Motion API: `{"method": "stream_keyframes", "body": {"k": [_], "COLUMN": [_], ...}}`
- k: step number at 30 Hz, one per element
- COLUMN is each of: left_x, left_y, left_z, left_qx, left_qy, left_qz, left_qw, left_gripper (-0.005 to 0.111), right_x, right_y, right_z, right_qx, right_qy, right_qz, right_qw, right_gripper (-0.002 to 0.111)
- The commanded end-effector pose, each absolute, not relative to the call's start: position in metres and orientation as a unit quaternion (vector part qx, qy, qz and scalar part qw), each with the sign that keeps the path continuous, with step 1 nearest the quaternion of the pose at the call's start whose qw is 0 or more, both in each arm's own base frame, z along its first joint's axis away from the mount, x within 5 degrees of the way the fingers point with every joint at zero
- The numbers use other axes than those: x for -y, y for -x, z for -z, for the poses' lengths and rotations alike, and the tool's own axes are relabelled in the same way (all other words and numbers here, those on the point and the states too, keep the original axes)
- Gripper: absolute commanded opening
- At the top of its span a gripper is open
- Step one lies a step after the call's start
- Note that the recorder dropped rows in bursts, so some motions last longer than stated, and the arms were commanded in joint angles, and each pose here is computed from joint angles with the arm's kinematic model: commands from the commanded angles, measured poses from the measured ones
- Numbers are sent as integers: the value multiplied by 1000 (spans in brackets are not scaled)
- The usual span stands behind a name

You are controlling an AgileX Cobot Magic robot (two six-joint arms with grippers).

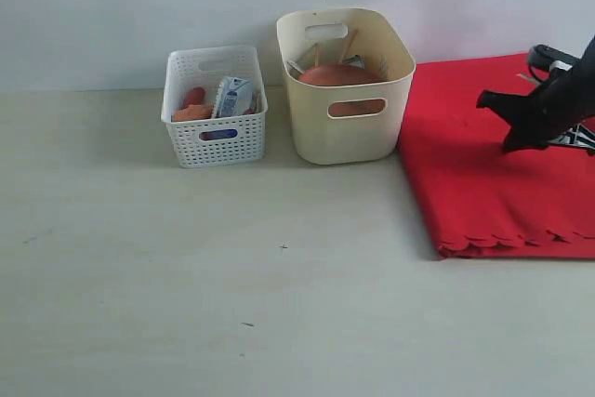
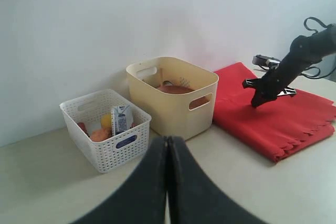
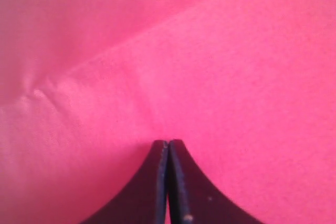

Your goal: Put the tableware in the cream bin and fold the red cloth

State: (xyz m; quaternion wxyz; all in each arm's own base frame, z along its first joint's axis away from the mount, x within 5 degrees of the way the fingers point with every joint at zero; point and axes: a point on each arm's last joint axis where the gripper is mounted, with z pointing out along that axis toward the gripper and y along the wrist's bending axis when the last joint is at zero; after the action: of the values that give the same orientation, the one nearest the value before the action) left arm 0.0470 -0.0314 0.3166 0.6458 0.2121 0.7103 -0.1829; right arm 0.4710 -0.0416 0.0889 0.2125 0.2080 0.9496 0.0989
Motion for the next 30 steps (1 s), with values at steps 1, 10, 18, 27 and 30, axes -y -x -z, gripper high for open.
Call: {"method": "stream_keyframes", "body": {"k": [1,10,18,27,30], "left_x": [31,31,31,31,31], "left_y": [-47,-47,-47,-47,-47], "left_z": [-317,-317,-317,-317,-317], "left_qx": [-708,-708,-708,-708,-708], "left_qy": [-209,-209,-209,-209,-209], "left_qz": [185,185,185,185,185], "left_qw": [648,648,648,648,648], "left_gripper": [0,0,0,0,0], "right_x": [38,41,35,25,21], "right_y": [-459,-446,-390,-299,-267], "right_z": [-61,-138,-246,-335,-352], "right_qx": [-964,-972,-955,-922,-908], "right_qy": [-199,-145,-107,-58,-42], "right_qz": [-98,-66,-55,-39,-31], "right_qw": [149,173,272,382,416], "right_gripper": [0,0,0,0,0]}}
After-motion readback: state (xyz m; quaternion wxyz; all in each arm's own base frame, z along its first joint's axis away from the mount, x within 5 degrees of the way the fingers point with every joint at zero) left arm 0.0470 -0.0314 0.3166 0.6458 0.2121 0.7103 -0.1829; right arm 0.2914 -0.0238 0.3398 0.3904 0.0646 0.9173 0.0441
